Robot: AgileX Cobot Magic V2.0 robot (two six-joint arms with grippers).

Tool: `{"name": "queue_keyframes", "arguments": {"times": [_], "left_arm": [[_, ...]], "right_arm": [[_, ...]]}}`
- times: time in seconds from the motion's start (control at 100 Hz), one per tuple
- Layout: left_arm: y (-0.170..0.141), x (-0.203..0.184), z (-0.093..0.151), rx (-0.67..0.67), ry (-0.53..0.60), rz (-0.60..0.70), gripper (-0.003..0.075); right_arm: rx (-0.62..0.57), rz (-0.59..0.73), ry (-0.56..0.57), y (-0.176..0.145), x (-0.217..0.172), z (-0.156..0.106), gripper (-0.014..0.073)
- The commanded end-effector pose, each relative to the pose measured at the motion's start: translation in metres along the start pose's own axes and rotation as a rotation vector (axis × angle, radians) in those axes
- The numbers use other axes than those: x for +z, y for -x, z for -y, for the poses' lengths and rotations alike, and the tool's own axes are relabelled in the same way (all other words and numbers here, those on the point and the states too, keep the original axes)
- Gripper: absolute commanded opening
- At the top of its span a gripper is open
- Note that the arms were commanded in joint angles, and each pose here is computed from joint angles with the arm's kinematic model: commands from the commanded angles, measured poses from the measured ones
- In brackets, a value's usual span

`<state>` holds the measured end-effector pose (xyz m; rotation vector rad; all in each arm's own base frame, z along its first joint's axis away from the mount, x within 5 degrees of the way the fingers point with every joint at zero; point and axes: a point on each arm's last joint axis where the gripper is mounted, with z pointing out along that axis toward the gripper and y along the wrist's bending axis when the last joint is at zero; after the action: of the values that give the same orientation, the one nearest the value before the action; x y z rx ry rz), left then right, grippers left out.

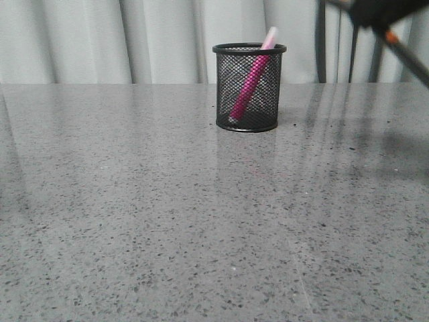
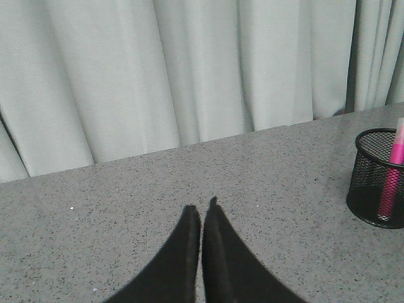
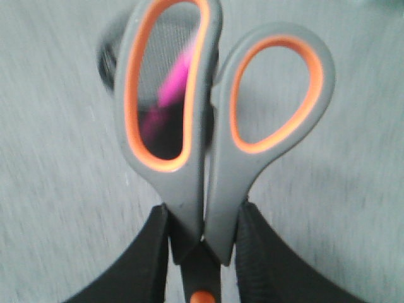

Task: Put pen and scissors into bin
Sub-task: 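Lift the scissors with the right gripper and carry toward the cup, then lower the scissors blades-first into the mesh cup and release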

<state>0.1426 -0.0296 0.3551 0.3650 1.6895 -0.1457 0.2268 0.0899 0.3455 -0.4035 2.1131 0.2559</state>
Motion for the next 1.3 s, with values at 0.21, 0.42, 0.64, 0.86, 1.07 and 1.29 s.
{"name": "queue_keyframes", "arguments": {"times": [0.21,0.42,0.64,0.86,1.07,1.29], "left_arm": [[0.012,-0.002,-0.003,-0.029,0.029,0.057,-0.0019],[0.012,-0.002,-0.003,-0.029,0.029,0.057,-0.0019],[0.012,-0.002,-0.003,-0.029,0.029,0.057,-0.0019],[0.012,-0.002,-0.003,-0.029,0.03,0.058,-0.0019],[0.012,-0.002,-0.003,-0.029,0.03,0.058,-0.0019],[0.012,-0.002,-0.003,-0.029,0.03,0.058,-0.0019]], "right_arm": [[0.023,0.577,-0.008,0.054,-0.006,-0.003,-0.0076],[0.017,0.811,0.009,0.064,0.036,-0.017,-0.0076],[0.014,0.875,-0.001,0.058,0.078,-0.02,-0.0076],[0.009,0.837,-0.009,0.045,0.108,-0.02,-0.0076],[0.006,0.807,-0.011,0.037,0.122,-0.02,-0.0076],[0.003,0.767,-0.013,0.024,0.126,-0.02,-0.0076]]}}
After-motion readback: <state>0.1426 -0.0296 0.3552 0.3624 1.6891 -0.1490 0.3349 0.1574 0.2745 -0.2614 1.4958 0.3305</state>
